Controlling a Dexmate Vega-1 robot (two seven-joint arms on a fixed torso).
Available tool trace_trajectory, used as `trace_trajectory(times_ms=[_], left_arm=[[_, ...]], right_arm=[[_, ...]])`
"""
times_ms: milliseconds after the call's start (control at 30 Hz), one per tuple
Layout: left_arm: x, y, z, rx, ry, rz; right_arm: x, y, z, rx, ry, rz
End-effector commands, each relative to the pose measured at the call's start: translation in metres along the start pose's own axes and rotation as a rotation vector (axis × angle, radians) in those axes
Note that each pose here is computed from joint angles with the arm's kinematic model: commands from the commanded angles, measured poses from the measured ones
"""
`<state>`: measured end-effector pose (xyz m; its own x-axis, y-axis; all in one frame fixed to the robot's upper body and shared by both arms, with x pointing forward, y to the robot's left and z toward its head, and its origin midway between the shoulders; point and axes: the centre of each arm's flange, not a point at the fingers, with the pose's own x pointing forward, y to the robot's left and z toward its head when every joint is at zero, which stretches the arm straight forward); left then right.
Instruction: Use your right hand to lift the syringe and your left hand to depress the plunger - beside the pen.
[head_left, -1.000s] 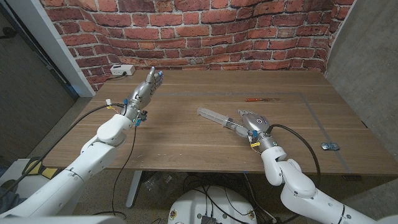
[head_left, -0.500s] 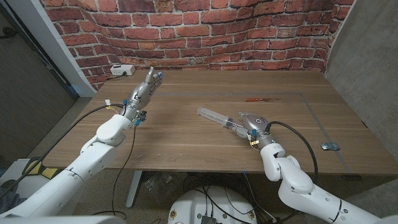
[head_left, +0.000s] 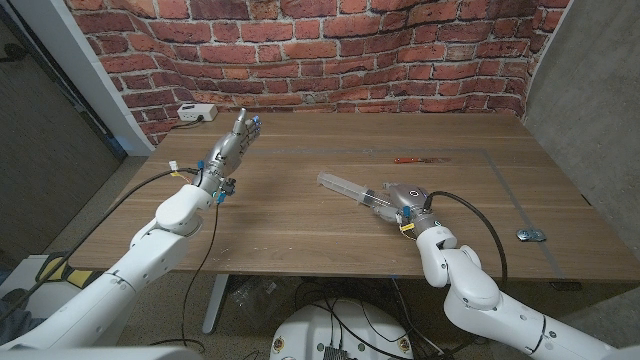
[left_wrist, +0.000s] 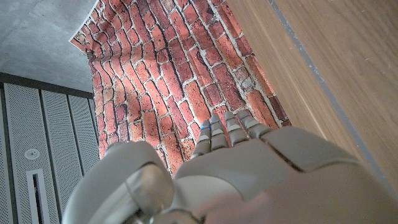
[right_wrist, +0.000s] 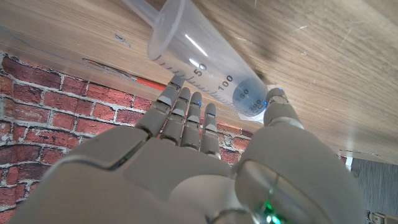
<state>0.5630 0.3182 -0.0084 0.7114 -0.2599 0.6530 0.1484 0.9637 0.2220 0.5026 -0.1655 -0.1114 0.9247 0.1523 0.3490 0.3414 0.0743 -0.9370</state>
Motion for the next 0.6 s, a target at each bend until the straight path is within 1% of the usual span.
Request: trace_trajectory(times_ms=[33,267,400,600], left_arm=[[-0.0021,-0.0016,-0.0069,-0.015,0.013,-0.004],[-0.0035,-0.0027,-0.0113,-0.024,0.024,-0.008],[-0.0032,-0.0020,-0.0118,-0.025,0.023,-0.008],[-0.0027,-0.0007,-0.0125,-0.027,0.027,-0.010]], right_arm=[[0.0034,0.0008,0.0021,0.015,0.027,0.079],[0.0072,0.0005,0.0019,0.032,0.048,0.132],[0.0086,-0.0004,0.0039,0.030,0.045,0.145],[0.0103,-0.0021,0.0065,0.032,0.037,0.143]])
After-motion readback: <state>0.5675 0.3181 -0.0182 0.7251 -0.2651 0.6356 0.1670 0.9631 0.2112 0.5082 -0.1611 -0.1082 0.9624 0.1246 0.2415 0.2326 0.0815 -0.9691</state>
